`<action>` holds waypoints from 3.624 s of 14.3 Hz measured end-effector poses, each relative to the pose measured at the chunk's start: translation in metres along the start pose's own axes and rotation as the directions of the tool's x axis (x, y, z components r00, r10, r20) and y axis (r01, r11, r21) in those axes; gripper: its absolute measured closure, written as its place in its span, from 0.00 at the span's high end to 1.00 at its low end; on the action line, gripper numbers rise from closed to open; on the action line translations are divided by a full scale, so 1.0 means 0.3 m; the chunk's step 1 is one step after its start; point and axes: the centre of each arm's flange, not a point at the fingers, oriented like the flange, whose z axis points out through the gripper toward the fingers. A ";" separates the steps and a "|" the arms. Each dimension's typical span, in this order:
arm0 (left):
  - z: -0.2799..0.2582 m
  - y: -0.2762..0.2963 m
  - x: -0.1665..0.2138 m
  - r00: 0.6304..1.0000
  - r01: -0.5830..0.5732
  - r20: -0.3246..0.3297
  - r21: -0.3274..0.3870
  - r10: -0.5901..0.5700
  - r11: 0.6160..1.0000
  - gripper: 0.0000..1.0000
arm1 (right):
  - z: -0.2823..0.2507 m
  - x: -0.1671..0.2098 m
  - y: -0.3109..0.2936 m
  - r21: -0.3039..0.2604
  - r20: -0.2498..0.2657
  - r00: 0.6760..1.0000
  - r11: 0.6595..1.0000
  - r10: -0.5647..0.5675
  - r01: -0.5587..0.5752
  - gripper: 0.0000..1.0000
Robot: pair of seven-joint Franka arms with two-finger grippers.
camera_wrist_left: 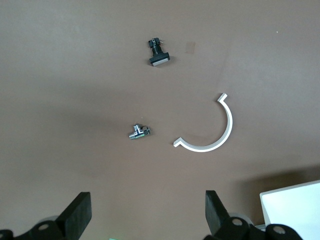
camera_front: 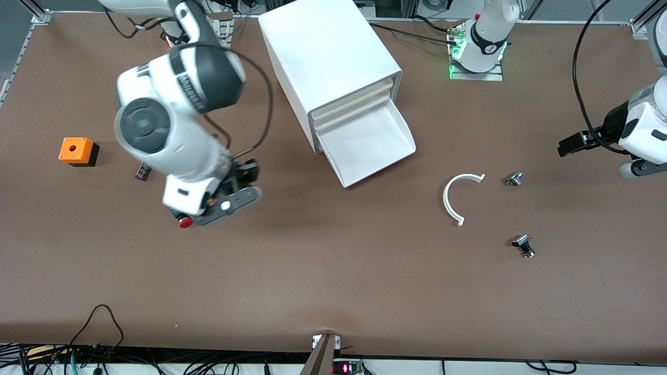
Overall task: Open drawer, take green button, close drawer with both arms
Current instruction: 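Carry the green button toward the yellow and red buttons, then place the green button with the right gripper while the left gripper pushes the drawer, then push the drawer shut with the left gripper while the right gripper withdraws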
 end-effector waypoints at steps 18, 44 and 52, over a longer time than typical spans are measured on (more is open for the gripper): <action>0.439 0.440 -0.086 0.971 0.237 -0.025 -0.085 -0.240 0.968 1.00 | 0.635 -0.616 0.533 -0.078 -0.044 0.975 0.974 -0.216 0.212 0.33; 1.078 1.022 -0.309 0.957 0.290 0.039 -0.188 -0.288 0.938 1.00 | 0.434 -0.540 0.540 0.035 -0.079 0.986 0.988 -0.149 0.152 1.00; 1.119 1.068 -0.398 0.955 0.297 0.056 -0.157 -0.292 0.942 1.00 | 0.216 -0.490 0.518 0.047 0.009 0.992 0.991 -0.126 0.126 1.00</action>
